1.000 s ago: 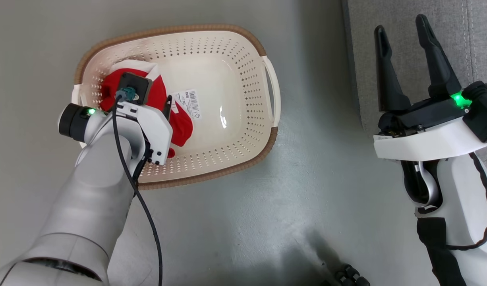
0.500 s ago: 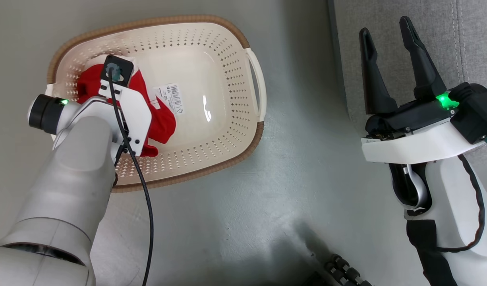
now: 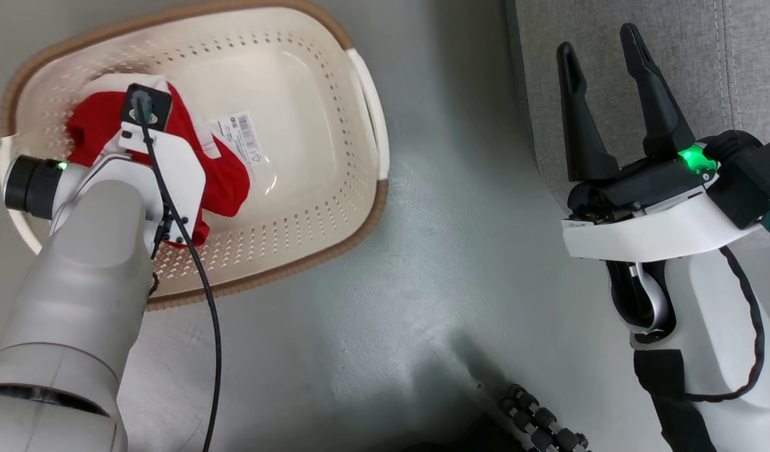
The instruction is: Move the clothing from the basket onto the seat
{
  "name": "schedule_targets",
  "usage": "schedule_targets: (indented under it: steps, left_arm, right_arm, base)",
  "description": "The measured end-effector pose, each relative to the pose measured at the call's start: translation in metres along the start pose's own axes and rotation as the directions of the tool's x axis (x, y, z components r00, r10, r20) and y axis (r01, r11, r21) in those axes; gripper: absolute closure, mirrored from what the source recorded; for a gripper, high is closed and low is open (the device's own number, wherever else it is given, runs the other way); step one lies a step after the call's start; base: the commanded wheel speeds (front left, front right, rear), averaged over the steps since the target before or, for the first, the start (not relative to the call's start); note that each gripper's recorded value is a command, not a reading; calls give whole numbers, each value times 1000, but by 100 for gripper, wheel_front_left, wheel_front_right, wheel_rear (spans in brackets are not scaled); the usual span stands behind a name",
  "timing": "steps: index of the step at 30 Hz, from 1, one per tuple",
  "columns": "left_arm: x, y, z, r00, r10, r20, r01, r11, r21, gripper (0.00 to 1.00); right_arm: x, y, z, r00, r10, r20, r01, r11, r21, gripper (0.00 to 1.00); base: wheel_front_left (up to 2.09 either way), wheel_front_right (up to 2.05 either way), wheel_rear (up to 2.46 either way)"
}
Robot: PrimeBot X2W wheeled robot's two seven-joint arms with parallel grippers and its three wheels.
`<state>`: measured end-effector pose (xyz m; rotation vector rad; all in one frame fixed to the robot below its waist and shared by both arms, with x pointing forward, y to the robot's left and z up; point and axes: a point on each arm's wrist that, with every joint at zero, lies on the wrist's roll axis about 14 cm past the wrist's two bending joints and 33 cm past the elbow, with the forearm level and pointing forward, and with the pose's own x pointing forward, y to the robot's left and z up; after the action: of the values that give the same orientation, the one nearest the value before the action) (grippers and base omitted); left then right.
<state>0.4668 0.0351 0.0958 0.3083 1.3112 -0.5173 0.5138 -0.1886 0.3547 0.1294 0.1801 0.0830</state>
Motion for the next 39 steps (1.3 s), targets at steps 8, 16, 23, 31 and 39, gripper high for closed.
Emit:
schedule_targets:
  steps: [8, 16, 23, 31, 39]
  left_arm:
    - [6, -7, -4, 1000, -17, 3, 17, 1000, 2, 62]
    - [-7, -5, 12, 996, -12, 90, 9, 999, 42, 100]
    - [-30, -14, 30, 983, -31, 181, 21, 998, 58, 100]
    - [-71, -26, 44, 951, -53, 305, 40, 998, 50, 100]
    - [-125, -32, 57, 881, -45, 470, 48, 999, 6, 100]
  right_arm:
    - [2, -2, -3, 1000, -5, -3, 5, 1000, 1, 0]
    - [3, -1, 9, 1000, -6, 22, 6, 1000, 3, 0]
    - [0, -1, 28, 998, -13, 58, 13, 1000, 5, 0]
    - [-11, 1, 61, 993, -18, 120, 17, 1000, 7, 0]
    - [-33, 5, 84, 989, -11, 147, 11, 1000, -1, 0]
  base:
    - [0, 0, 0]
    - [0, 0, 0]
    - [0, 0, 0]
    - [0, 0, 0]
    - [0, 0, 0]
